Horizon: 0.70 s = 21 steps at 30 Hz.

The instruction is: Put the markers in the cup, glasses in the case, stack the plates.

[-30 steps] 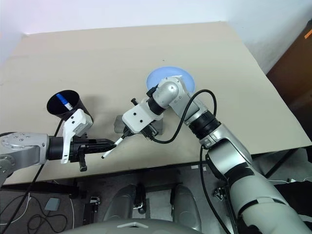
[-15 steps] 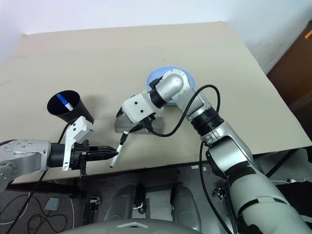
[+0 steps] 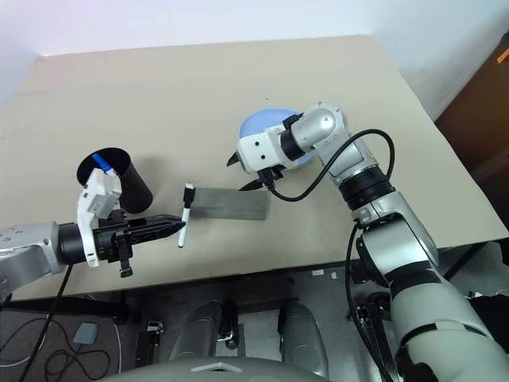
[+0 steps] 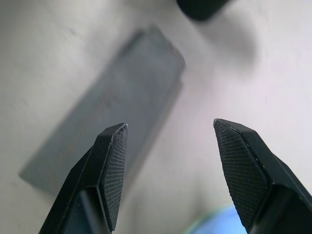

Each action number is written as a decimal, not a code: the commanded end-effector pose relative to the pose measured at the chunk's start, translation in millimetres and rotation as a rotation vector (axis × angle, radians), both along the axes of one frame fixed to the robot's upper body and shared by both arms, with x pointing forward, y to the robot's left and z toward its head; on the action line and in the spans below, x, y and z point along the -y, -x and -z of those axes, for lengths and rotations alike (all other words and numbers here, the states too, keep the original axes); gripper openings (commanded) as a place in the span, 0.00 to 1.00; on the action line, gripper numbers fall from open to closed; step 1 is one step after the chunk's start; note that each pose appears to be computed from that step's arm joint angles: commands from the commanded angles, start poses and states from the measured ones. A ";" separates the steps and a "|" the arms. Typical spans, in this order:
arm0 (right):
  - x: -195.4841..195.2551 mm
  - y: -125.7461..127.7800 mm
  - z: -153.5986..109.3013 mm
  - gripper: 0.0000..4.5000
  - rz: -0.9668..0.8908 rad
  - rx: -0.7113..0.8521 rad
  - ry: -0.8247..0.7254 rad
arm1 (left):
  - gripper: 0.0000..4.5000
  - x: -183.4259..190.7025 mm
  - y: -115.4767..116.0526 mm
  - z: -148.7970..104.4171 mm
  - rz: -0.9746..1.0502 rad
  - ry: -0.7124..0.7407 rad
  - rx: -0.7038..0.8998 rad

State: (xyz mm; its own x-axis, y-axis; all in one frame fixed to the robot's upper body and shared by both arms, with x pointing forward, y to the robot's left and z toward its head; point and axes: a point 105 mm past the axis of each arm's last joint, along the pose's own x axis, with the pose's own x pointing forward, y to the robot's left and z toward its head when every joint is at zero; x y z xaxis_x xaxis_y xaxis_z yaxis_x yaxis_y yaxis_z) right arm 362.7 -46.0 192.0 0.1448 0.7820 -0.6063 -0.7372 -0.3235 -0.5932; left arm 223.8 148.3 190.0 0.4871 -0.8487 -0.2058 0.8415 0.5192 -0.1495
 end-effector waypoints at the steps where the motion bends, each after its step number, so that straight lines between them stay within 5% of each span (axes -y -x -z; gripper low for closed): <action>1: 11.6 -8.8 -12.4 0.66 0.076 0.019 -0.070 | 0.00 6.8 1.8 -35.3 0.001 0.073 0.217; 10: 41.0 -1.5 -26.2 0.66 0.177 -0.158 -0.280 | 0.00 -7.6 0.6 -76.9 -0.204 0.136 0.531; 21: 61.8 -1.9 -22.2 0.66 0.288 -0.247 -0.364 | 0.00 -56.9 7.0 -96.1 -0.434 0.009 0.628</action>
State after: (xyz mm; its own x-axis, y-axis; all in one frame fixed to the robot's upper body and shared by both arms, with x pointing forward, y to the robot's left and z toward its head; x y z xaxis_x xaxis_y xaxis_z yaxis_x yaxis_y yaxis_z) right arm 366.4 -106.3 199.8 0.2582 0.8883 -0.3798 -0.9163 0.1006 -0.3875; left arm 223.0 198.4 273.4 0.7931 -0.5801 0.1855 0.5371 0.8098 0.2362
